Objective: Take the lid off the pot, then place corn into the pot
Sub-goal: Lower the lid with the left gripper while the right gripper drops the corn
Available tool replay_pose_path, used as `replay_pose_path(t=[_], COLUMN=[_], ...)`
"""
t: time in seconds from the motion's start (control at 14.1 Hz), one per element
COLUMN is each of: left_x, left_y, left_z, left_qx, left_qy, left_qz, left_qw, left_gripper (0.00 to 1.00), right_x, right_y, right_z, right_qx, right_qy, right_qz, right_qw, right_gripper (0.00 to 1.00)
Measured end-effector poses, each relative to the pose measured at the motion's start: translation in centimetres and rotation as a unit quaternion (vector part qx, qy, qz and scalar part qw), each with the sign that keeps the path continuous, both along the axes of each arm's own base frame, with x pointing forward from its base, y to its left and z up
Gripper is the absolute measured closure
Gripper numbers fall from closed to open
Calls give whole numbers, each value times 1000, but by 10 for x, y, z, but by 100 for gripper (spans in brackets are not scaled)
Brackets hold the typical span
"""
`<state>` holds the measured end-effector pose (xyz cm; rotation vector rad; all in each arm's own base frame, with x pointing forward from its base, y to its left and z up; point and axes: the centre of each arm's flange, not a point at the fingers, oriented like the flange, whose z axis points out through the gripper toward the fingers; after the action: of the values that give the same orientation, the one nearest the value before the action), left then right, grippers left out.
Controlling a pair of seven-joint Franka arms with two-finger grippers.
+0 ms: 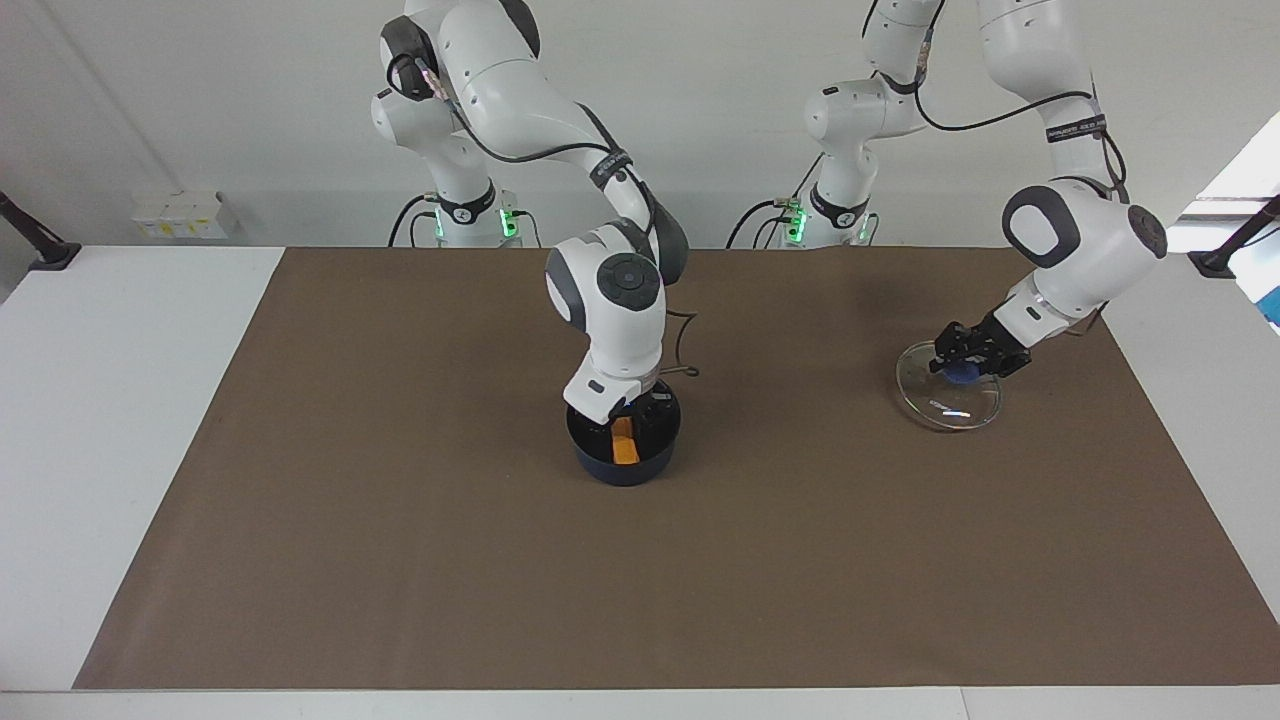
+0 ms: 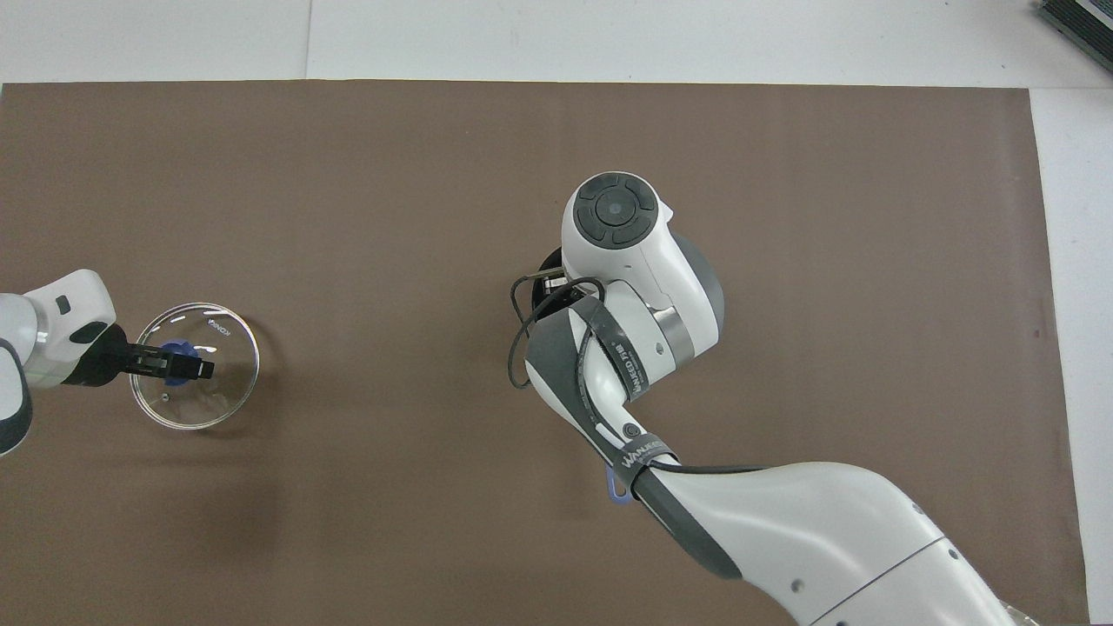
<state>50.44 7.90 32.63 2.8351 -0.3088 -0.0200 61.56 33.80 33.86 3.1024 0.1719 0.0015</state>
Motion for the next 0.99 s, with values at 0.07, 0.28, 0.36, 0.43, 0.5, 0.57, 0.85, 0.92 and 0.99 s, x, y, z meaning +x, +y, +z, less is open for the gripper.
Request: replay_pose_path(t=[0.07, 0.28, 0.36, 0.43, 0.5, 0.57, 0.85, 0.92, 0.99], left_x=[-3, -4, -4, -4, -3, 0, 16, 23, 31], left_y=[0, 0, 0, 0, -1, -1, -1, -2, -3], left_z=[-5, -6, -6, -6, -5, -2, 17, 23, 32], left_qx=[1, 2, 2, 2, 2, 3, 6, 7, 7], left_qy=[0, -3, -3, -3, -5, -8, -29, -36, -45], left_qz=[1, 1, 1, 0, 0, -1, -3, -5, -8], left_qw=[1000, 1000, 1000, 1000, 1000, 1000, 1000, 999, 999], left_gripper=[40, 40, 40, 33, 22, 12, 0, 0, 0], right_x=[0, 2, 4, 5, 8, 10, 7, 5, 1], right_y=[0, -2, -6, -14, -27, -45, -121, -137, -154], right_z=[1, 17, 31, 48, 68, 91, 169, 184, 200], right_qx=[0, 6, 10, 13, 15, 16, 16, 16, 15], right_qy=[-1, -12, -21, -28, -34, -37, -41, -41, -40], right_qz=[0, -4, -10, -18, -28, -41, -93, -104, -115], right_qw=[1000, 1000, 1000, 999, 999, 998, 995, 994, 992], right_gripper=[22, 0, 0, 0, 0, 0, 0, 0, 0])
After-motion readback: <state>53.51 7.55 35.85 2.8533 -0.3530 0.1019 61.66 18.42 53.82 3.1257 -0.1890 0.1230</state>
